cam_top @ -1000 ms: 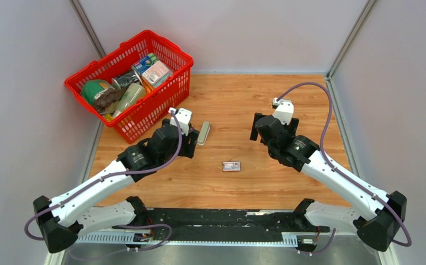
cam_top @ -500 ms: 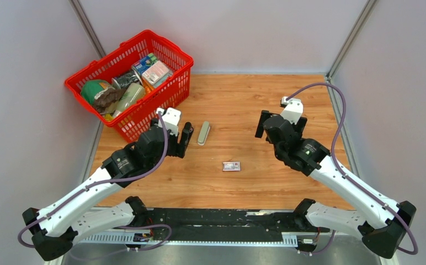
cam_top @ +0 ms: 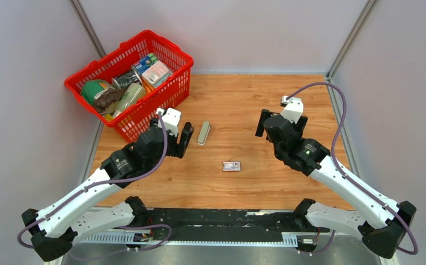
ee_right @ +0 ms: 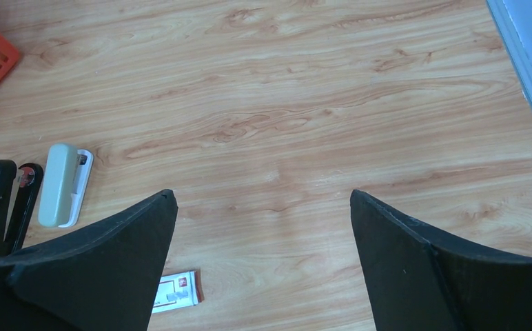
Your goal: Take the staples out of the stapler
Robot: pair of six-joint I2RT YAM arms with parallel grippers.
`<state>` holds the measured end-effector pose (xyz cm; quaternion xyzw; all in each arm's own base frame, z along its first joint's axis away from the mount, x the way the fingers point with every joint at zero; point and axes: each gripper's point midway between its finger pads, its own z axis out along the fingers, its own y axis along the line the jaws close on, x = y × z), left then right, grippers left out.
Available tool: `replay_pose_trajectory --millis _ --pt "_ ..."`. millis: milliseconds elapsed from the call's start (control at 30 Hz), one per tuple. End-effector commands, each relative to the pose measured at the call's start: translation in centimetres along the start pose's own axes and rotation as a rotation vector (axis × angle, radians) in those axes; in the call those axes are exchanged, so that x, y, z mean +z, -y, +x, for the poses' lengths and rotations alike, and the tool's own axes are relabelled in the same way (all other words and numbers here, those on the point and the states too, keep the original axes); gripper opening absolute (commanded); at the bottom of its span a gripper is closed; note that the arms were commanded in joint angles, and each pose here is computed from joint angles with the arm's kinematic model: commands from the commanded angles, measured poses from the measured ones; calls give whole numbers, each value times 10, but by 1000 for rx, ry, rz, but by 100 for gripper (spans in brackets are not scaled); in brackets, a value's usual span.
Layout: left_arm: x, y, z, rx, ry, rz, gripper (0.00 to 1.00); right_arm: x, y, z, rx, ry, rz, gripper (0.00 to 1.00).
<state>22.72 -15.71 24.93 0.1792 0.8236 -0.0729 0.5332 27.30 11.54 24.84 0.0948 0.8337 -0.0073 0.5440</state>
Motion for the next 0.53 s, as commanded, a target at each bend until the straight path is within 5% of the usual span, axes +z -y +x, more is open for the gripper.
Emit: replay_pose_trajectory --millis 0,500 --pt "-8 -2 -26 -7 75 8 81 -1 -5 -26 58 70 -3 100" --pt "-12 -1 -31 -6 87 19 81 -13 -1 -46 90 111 -14 100"
